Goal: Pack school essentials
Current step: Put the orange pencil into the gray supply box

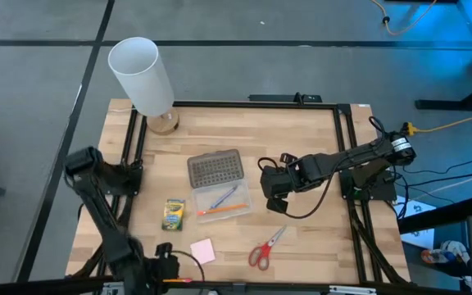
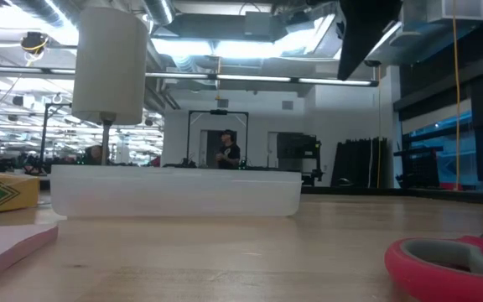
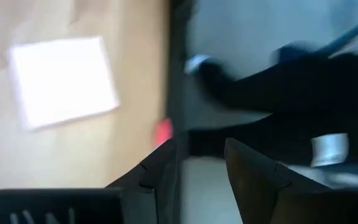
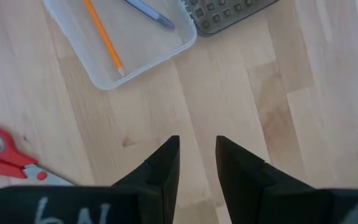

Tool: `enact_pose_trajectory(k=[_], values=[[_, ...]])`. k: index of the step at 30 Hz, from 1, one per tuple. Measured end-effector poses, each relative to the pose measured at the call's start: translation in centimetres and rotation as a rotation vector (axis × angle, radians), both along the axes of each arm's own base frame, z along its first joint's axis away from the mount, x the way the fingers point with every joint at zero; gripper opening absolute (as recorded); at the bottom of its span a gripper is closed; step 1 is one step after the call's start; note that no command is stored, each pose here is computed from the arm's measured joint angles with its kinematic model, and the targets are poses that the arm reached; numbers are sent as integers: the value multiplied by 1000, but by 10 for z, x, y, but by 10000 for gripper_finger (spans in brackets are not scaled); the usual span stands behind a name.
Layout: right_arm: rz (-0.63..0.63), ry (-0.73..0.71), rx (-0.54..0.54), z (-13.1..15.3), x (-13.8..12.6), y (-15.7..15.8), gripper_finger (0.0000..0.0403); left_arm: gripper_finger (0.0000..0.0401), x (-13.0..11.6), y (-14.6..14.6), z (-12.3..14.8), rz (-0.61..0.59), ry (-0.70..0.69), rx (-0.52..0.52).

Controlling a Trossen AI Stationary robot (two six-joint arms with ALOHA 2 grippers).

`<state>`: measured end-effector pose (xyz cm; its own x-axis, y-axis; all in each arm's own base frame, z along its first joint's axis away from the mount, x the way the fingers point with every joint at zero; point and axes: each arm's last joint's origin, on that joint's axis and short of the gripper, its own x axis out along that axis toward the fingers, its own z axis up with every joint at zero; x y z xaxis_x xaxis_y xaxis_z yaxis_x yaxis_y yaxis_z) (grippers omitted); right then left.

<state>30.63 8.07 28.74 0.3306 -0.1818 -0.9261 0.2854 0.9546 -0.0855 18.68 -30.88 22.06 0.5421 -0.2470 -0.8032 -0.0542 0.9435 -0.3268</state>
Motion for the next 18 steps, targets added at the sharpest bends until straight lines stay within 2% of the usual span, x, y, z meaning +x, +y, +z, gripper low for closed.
enact_pose_trajectory(k=[2,4,11,18], values=[[0,-6,2,0,1,0,106,130,4,-5,-7,13,47,63],[1,-12,3,0,1,0,106,131,9,-9,-13,1,71,83],[9,-13,1,0,1,0,106,130,23,-17,-26,-58,117,101],[6,-17,2,0,2,0,106,130,33,-21,-58,-66,209,135]])
